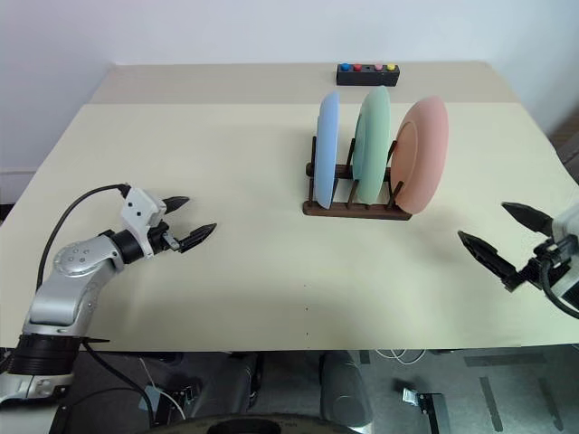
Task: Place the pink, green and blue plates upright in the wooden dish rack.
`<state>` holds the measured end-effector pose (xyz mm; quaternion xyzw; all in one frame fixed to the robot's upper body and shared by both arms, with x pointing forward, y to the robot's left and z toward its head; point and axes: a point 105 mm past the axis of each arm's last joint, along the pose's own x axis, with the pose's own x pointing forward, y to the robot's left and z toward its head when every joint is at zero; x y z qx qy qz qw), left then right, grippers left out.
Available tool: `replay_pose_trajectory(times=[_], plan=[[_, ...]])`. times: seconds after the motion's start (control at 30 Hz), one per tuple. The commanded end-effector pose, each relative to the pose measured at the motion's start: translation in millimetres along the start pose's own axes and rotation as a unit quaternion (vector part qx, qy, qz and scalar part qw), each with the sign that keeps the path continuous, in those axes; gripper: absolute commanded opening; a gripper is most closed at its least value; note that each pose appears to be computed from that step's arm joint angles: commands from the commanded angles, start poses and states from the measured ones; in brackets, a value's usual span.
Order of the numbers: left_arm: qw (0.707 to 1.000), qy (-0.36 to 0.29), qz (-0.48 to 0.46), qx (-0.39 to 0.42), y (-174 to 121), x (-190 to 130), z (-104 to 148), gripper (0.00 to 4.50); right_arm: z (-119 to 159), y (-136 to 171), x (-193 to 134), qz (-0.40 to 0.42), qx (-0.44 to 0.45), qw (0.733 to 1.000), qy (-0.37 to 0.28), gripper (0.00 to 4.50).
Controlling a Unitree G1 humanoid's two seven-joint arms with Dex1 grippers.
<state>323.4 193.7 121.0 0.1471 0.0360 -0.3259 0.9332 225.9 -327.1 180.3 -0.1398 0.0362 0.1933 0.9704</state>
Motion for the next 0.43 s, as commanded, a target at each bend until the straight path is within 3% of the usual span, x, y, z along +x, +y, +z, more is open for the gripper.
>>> replay_pose_trajectory(times=[0.03,0.43], plan=[[1.0,-0.011,0.005,0.007,-1.1,-3.2,4.3,4.5,-4.1,-10.1,-3.4,-0.019,-0.007,1.0,-0.009,4.47],[1.0,-0.002,0.016,0.0,-6.1,-12.8,0.3,4.5,-29.9,-7.9,14.2,-0.004,0.029,1.0,-0.001,4.47]])
